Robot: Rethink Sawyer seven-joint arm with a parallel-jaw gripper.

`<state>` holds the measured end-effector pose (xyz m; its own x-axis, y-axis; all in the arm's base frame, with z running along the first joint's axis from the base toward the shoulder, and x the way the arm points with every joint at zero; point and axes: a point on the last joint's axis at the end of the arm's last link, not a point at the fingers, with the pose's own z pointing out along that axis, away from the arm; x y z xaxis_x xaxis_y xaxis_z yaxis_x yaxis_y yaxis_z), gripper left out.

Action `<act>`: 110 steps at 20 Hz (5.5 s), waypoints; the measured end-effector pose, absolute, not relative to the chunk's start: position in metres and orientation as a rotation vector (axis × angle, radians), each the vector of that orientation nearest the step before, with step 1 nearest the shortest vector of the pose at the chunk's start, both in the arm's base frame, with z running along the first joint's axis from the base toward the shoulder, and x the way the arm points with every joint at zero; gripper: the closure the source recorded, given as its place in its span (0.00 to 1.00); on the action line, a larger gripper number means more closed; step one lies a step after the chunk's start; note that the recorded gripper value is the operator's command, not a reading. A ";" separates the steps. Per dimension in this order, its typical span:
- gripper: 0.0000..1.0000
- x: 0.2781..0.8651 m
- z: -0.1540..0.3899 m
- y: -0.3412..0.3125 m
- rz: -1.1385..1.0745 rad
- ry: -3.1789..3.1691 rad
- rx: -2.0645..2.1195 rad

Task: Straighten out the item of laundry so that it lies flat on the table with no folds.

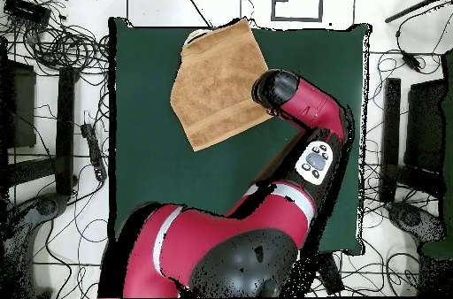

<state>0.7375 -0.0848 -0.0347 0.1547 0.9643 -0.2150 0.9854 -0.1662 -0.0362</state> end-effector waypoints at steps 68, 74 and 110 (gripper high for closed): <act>0.00 0.605 0.004 -0.248 -0.807 1.912 2.258; 0.00 0.593 0.088 -0.264 -1.035 1.896 2.262; 0.00 0.720 0.210 -0.252 -0.236 1.825 2.351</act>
<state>0.7197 -0.2521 0.2097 0.2447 0.9446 -0.2188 0.9692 -0.2449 0.0267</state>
